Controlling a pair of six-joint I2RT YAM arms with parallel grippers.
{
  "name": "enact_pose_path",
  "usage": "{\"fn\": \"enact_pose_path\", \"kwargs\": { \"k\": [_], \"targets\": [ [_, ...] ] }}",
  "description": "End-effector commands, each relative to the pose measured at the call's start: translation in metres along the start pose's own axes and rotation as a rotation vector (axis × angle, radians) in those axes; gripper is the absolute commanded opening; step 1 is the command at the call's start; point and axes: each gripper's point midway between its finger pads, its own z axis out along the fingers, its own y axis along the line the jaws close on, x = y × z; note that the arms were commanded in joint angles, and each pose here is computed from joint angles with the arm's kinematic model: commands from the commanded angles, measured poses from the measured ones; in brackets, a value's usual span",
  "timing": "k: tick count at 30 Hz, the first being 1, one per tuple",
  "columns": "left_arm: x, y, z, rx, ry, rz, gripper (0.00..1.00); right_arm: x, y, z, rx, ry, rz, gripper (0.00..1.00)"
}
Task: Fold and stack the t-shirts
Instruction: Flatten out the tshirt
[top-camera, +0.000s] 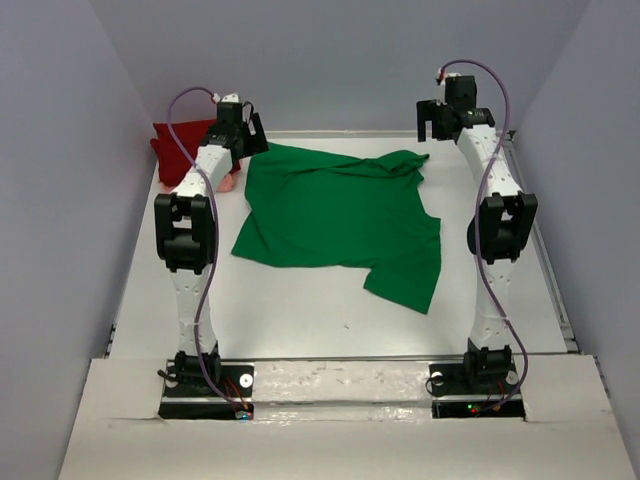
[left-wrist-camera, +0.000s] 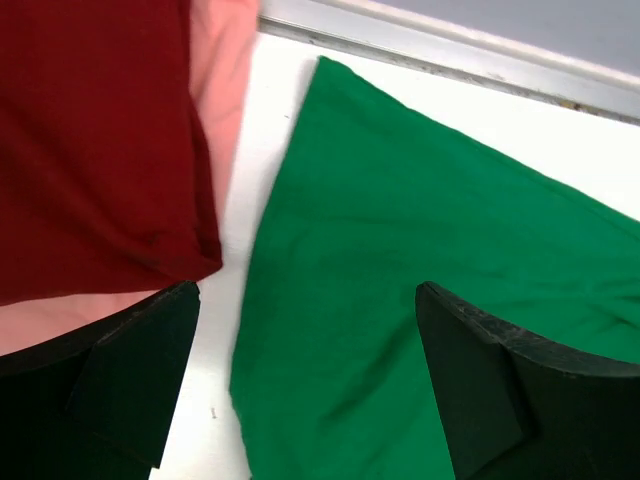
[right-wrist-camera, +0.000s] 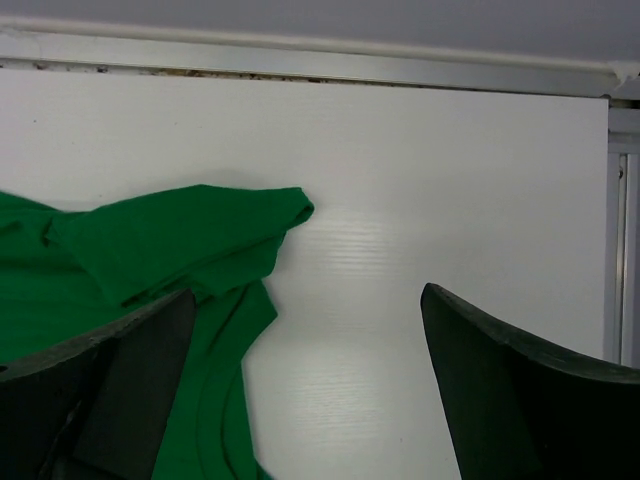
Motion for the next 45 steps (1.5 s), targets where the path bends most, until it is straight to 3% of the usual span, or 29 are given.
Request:
{"fn": "enact_pose_path", "kwargs": {
  "k": [1,2,3,6,7,10,11,12,13,14,15,18,25,27,32,37,39,45],
  "targets": [
    [-0.067,0.008,-0.063,-0.096,-0.183,-0.054,0.99,-0.067,-0.018,-0.092,0.052,-0.179,0.049,1.0],
    [-0.072,0.01,-0.086,-0.119,-0.203,-0.076,0.99,-0.053,-0.019,-0.095,0.061,-0.151,0.058,1.0],
    [-0.066,0.014,-0.1,-0.181,-0.19,-0.068,0.99,-0.072,-0.023,-0.137,0.045,-0.225,0.1,1.0],
    [-0.064,0.014,-0.154,-0.297,-0.214,-0.03,0.99,-0.036,-0.014,-0.163,-0.003,-0.166,0.175,1.0],
    [-0.056,0.019,-0.178,-0.328,-0.184,-0.025,0.99,-0.037,-0.01,-0.194,-0.044,-0.19,0.232,1.0],
    [-0.024,0.023,-0.198,-0.325,-0.096,-0.049,0.99,0.01,0.017,-0.212,-0.165,-0.114,0.305,0.99],
    [0.0,0.034,-0.211,-0.348,-0.04,-0.046,0.99,0.008,0.021,-0.242,-0.211,-0.161,0.357,0.99],
    [0.015,0.032,-0.214,-0.312,0.003,-0.041,0.99,0.039,0.026,-0.237,-0.219,-0.099,0.372,0.96],
    [0.017,0.031,-0.227,-0.272,-0.011,-0.043,0.99,0.047,0.036,-0.246,-0.274,-0.092,0.396,0.95],
    [0.028,0.032,-0.23,-0.247,0.009,-0.037,0.99,0.048,0.037,-0.269,-0.31,-0.131,0.411,0.95],
    [0.062,0.035,-0.225,-0.212,0.09,-0.036,0.99,0.079,0.056,-0.269,-0.397,-0.057,0.416,0.95],
    [0.098,0.033,-0.226,-0.042,0.157,-0.132,0.99,0.101,0.081,-0.305,-0.572,-0.05,0.468,0.92],
    [0.152,0.051,-0.206,0.037,0.324,-0.243,0.99,0.166,0.101,-0.33,-0.669,0.056,0.635,0.94],
    [0.175,0.052,-0.2,0.053,0.39,-0.277,0.98,0.189,0.105,-0.328,-0.668,0.108,0.698,0.94],
    [0.189,0.059,-0.196,0.063,0.415,-0.373,0.98,0.239,0.107,-0.308,-0.588,0.225,0.79,0.94],
    [0.189,0.068,-0.196,0.014,0.407,-0.359,0.97,0.289,0.057,-0.279,-0.191,0.289,0.764,0.93],
    [0.187,0.078,-0.196,-0.044,0.384,-0.348,0.97,0.294,0.061,-0.276,-0.196,0.303,0.753,0.9],
    [0.166,0.08,-0.205,-0.064,0.32,-0.338,0.96,0.317,0.051,-0.275,0.042,0.368,0.754,0.89]
  ]
}}
